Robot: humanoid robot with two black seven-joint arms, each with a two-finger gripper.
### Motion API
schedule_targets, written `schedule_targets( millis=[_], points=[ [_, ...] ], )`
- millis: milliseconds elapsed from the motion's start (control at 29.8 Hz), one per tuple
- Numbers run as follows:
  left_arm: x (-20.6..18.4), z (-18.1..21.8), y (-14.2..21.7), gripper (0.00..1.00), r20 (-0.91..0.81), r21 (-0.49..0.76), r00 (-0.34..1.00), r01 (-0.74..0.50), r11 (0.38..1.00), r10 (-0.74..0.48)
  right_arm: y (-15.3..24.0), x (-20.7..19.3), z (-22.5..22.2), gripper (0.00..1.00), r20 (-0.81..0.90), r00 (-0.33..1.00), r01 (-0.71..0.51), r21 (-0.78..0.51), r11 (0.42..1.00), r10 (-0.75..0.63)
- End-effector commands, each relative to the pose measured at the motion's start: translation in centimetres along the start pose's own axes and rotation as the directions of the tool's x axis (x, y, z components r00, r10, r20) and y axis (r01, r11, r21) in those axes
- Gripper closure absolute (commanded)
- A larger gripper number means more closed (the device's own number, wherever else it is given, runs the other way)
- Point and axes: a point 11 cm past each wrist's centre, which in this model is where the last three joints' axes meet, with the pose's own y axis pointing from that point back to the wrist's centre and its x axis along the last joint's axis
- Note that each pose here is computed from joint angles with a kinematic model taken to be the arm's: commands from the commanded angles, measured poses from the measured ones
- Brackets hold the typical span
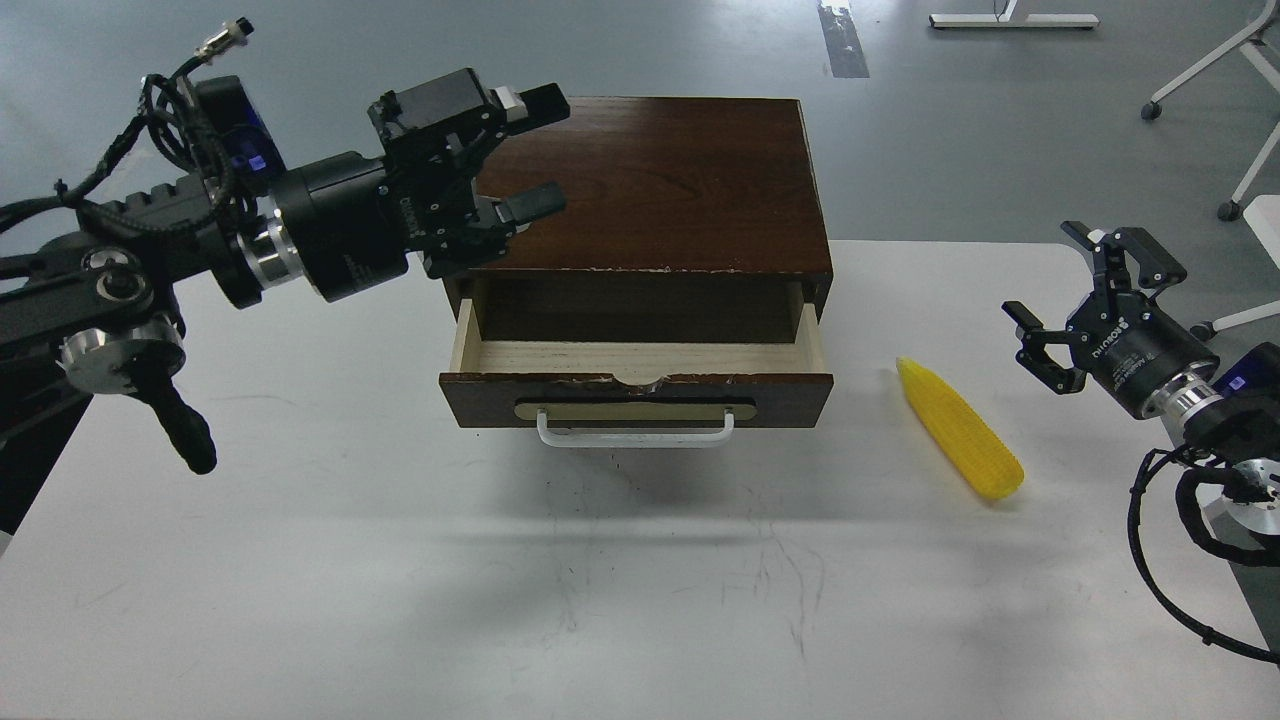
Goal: Put corn in drawer with both arms
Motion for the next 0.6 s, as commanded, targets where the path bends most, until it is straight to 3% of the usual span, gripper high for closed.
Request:
schedule_targets(
  millis=[0, 134, 302, 570],
  points=[
    [4.3, -1.3, 2.2, 0.02, -0.133, -0.041, 0.972, -0.201, 0.979, 0.194, 1.0, 1.1, -0.7, 0.0, -0.049, 0.999, -0.013, -0.019, 1.0, 0.012],
    [6.6, -3.3, 4.1, 0.02, -0.291, -0.059, 0.903, -0.346, 0.936, 0.315, 1.0, 0.4, -0.3, 0.0, -0.2, 0.977, 0.054, -0.109, 0.993, -0.076],
    [6.7, -6.6, 5.8, 0.02, -0.363, -0.022, 0.869, -0.367, 0.93, 0.335, 0.8, 0.1, -1.9, 0.0, -0.425, 0.883, 0.112, -0.217, 0.97, -0.197],
    [7.3, -8.5, 7.3, 0.02, -0.417, -0.026, 0.834, -0.409, 0.912, 0.362, -0.3, -1.4, -5.3, 0.0, -0.712, 0.571, 0.155, -0.395, 0.905, -0.409]
  ],
)
